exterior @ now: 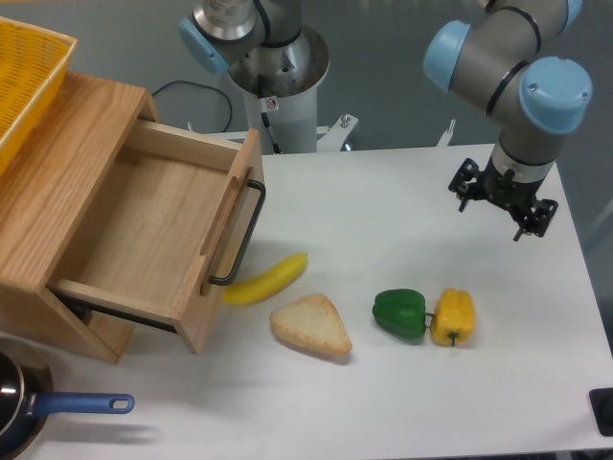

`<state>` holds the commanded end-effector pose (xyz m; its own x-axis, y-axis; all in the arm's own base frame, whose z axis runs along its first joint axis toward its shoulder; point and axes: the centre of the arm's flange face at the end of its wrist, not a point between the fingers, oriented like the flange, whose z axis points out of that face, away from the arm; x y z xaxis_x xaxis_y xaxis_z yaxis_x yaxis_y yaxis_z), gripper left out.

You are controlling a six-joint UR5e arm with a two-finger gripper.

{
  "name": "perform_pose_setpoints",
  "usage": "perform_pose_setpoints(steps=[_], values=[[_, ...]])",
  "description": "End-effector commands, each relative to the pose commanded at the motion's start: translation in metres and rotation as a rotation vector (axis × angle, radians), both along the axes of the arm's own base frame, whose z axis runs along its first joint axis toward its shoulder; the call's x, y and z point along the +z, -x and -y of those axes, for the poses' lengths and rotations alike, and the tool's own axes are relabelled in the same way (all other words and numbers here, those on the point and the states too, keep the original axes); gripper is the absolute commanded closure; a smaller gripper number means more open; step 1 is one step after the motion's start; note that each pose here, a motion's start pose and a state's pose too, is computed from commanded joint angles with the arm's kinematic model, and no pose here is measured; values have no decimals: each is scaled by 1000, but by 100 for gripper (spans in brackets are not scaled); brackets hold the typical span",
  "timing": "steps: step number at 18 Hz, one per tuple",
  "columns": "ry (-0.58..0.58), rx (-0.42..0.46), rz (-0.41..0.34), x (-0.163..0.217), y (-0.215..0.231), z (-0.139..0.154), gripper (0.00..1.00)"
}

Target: Pick up the yellow pepper

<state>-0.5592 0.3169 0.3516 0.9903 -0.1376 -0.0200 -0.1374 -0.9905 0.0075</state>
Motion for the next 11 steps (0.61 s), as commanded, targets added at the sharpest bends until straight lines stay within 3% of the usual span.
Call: perform_pose_setpoints(steps=[7,11], values=[[0,-5,3,-2,0,-1,0],[-7,3,20,-31,-5,0,0]])
